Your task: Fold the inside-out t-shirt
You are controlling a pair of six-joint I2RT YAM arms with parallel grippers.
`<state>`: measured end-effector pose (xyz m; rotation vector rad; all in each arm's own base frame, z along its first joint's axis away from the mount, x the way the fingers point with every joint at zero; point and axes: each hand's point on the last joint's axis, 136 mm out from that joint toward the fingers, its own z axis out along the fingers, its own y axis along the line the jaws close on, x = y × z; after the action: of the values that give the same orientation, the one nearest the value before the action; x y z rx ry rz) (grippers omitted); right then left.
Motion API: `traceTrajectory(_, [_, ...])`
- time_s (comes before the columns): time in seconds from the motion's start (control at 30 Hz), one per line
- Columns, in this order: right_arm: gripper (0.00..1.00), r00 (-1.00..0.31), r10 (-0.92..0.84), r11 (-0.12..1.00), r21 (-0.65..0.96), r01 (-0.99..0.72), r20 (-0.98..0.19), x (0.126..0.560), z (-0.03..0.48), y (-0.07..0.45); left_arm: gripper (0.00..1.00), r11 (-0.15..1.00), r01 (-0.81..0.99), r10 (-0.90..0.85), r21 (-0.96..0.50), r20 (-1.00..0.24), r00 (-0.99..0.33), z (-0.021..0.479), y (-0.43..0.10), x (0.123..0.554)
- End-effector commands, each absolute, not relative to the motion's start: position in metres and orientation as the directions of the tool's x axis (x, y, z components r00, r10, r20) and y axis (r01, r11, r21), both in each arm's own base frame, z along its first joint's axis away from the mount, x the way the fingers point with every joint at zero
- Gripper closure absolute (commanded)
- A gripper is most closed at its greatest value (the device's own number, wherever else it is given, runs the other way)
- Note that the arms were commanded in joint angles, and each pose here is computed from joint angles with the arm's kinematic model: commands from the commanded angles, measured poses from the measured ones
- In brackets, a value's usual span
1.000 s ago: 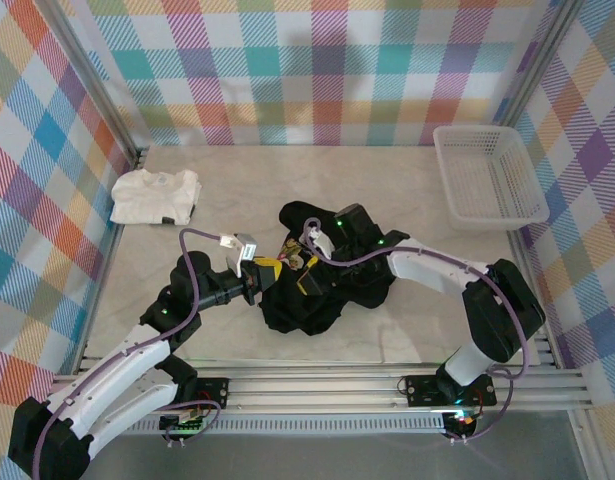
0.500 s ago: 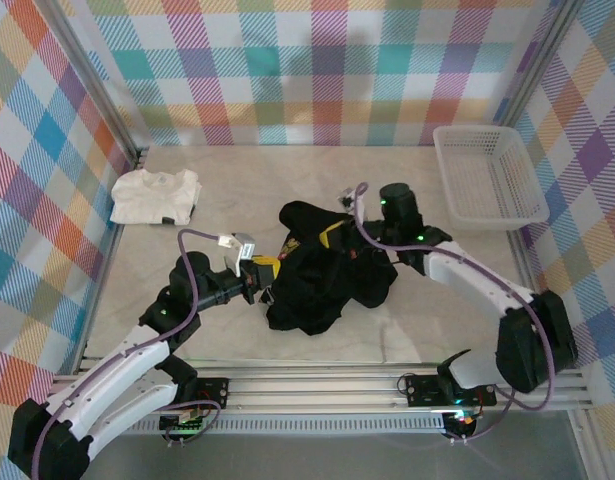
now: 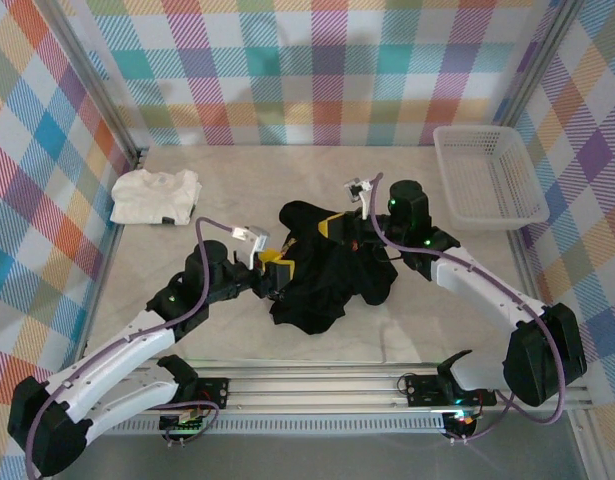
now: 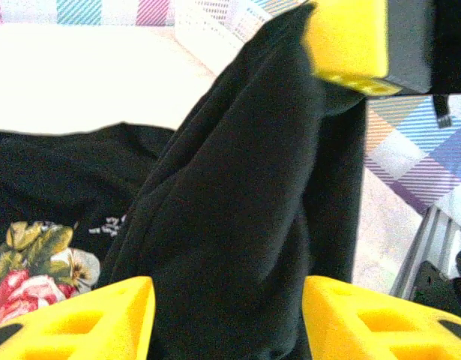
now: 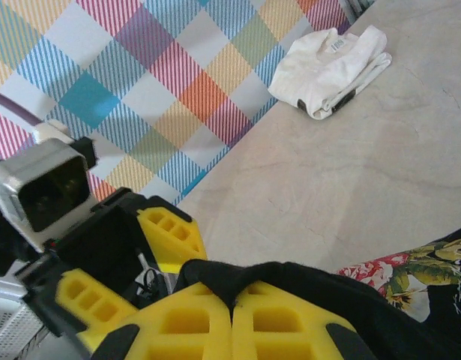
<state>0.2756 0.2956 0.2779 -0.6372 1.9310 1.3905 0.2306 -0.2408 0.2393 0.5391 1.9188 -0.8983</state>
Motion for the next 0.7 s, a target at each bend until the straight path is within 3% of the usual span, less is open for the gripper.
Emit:
traceTrajectory(0.0, [1.00, -0.667, 0.017, 0.307, 0.638, -0.706, -0.745, 0.279, 0.279, 0.299, 0.37, 0.702, 0.634, 0.036, -0.324, -0.873, -0.486, 0.243, -0.242, 0.236])
traceTrajectory(0.17, [1.00, -0.674, 0.017, 0.307, 0.646, -0.699, -0.738, 0.279, 0.278, 0.302, 0.24, 0.771, 0.593, 0.138, -0.232, -0.848, -0.512, 0.232, -0.258, 0.245])
traceTrajectory(0.3, [1.00, -0.672, 0.011, 0.308, 0.642, -0.702, -0.741, 0.277, 0.278, 0.301, 0.24, 0.842, 0.519, 0.191, -0.150, -0.816, -0.545, 0.213, -0.260, 0.266])
traceTrajectory(0.33, [1.00, -0.668, 0.008, 0.314, 0.636, -0.705, -0.744, 0.277, 0.277, 0.300, 0.29, 0.856, 0.499, 0.191, -0.136, -0.814, -0.549, 0.210, -0.260, 0.272])
traceTrajectory(0.43, [1.00, -0.642, -0.019, 0.342, 0.598, -0.725, -0.767, 0.273, 0.275, 0.294, 0.57, 0.864, 0.479, 0.162, -0.156, -0.813, -0.559, 0.205, -0.266, 0.284])
traceTrajectory(0.53, [1.00, -0.558, -0.059, 0.350, 0.507, -0.788, -0.827, 0.264, 0.278, 0.287, 0.91, 0.747, 0.582, 0.107, -0.321, -0.806, -0.582, 0.214, -0.288, 0.277])
traceTrajectory(0.57, [1.00, -0.541, -0.072, 0.369, 0.481, -0.795, -0.838, 0.263, 0.277, 0.284, 0.98, 0.685, 0.620, 0.080, -0.383, -0.806, -0.586, 0.222, -0.294, 0.271])
traceTrajectory(0.67, [1.00, -0.516, -0.110, 0.471, 0.413, -0.780, -0.850, 0.270, 0.268, 0.272, 1.00, 0.394, 0.755, -0.015, -0.525, -0.824, -0.566, 0.264, -0.304, 0.240])
